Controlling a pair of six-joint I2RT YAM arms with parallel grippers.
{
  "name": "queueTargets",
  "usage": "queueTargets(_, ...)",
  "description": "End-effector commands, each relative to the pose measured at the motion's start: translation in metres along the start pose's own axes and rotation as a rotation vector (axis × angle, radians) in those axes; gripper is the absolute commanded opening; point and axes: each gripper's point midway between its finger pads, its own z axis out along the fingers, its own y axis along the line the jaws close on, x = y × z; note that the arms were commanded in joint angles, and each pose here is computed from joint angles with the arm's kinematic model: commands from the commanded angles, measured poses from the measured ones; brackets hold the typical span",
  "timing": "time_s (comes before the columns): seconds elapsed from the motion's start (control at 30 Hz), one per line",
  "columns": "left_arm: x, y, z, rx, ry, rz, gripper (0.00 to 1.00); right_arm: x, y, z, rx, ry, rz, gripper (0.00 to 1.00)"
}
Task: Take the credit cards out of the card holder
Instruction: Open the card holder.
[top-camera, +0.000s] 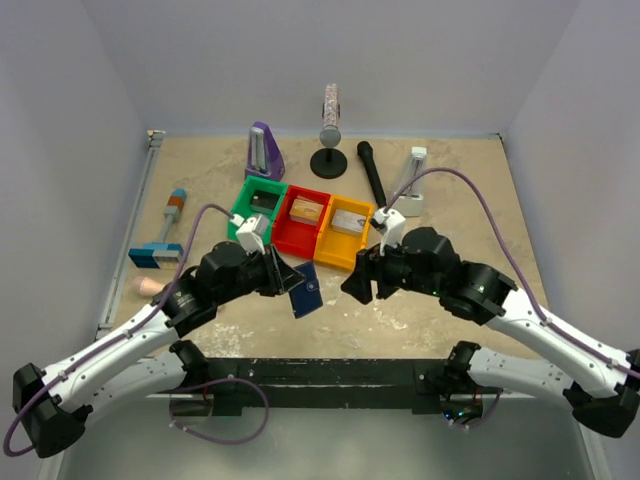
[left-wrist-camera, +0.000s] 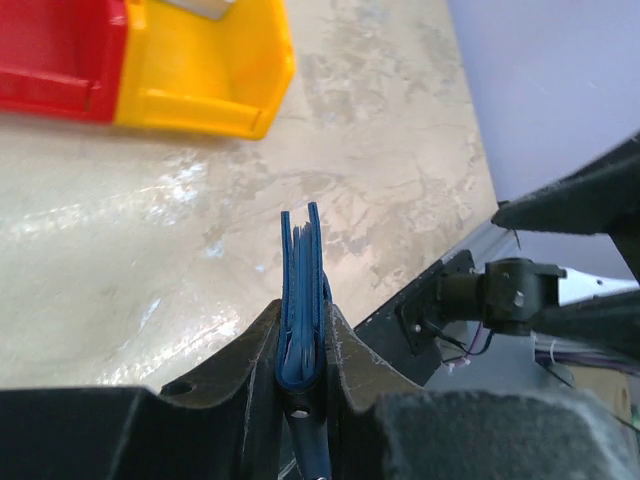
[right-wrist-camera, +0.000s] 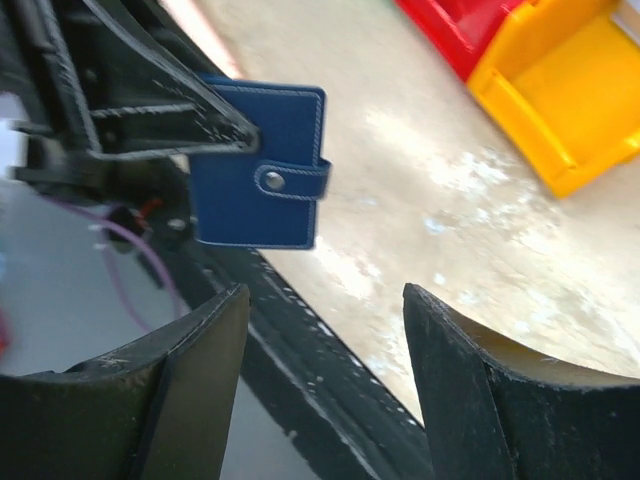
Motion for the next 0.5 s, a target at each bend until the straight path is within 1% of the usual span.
queueTargets(0.0, -0.014, 0.008, -0.008, -0.186, 0.013, -0.084, 0.00, -0.006, -0.028, -0.001, 0.254, 0.011, -0.161, 0.66)
queueTargets(0.1, -0.019, -0.001, -0.009, -0.205, 0.023, -0.130, 0.00, -0.011, -0.020, 0.004, 0.272, -0.008, -0.204, 0.65)
queueTargets(0.3, -0.030, -0.013, -0.011, -0.221, 0.007, -0.212, 0.00, -0.016, -0.005, 0.018, 0.307, 0.001, -0.264, 0.62)
queueTargets(0.47, -0.026, -0.023, -0.005, -0.213, 0.032, -0.262, 0.00, -0.021, 0.008, 0.032, 0.310, 0.005, -0.289, 0.61)
